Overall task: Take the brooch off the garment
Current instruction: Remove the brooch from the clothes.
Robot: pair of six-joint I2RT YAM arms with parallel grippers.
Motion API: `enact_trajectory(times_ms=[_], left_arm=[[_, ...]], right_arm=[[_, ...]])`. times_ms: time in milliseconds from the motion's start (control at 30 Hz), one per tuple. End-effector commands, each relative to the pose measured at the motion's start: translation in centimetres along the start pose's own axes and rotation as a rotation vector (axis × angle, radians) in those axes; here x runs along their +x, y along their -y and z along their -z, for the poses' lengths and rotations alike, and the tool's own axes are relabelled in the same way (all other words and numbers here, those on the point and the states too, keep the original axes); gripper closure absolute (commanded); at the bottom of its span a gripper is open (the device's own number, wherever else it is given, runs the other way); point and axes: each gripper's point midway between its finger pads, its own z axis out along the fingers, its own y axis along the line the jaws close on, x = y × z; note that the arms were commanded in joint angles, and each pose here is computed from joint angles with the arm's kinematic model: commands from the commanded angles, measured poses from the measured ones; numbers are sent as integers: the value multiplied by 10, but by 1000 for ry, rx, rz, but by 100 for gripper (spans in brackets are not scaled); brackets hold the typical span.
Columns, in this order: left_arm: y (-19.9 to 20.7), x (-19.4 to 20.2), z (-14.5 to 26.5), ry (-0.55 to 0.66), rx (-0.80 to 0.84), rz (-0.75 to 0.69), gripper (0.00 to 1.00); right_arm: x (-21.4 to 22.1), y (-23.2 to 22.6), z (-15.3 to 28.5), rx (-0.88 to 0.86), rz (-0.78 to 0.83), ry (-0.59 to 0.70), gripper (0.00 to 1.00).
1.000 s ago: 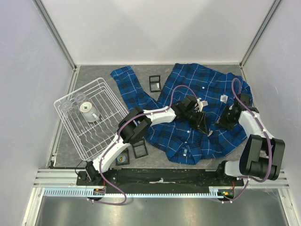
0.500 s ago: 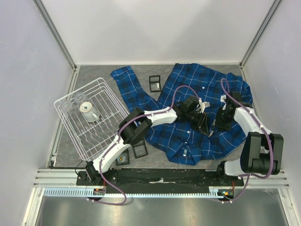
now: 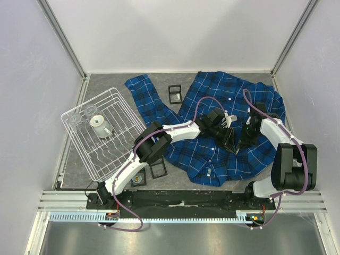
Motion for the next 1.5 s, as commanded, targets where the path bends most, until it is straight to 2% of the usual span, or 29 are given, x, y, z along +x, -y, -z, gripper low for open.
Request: enact_trajectory(times_ms=[0, 167, 400, 600, 767, 1200, 1467], left_arm=[[28, -13, 12, 3, 52, -68, 69], [35, -19, 20, 0, 69, -53, 69], [29, -16, 19, -7, 53, -48, 69], [26, -13, 19, -11, 52, -44, 69], [27, -11, 20, -9, 51, -49, 70], [23, -11, 22, -7, 35, -66, 68], [24, -12, 26, -1, 33, -73, 67]], right_arm=[[4, -5, 2, -24, -26, -7, 88], [15, -4, 2, -26, -50, -21, 91], [13, -1, 8, -5, -58, -14, 70], [-3, -6, 17, -22, 8, 14, 63], [-1, -9, 9, -23, 54, -39, 63], [3, -9, 0, 9, 93, -76, 68], [8, -3, -5, 54, 98, -97, 66]])
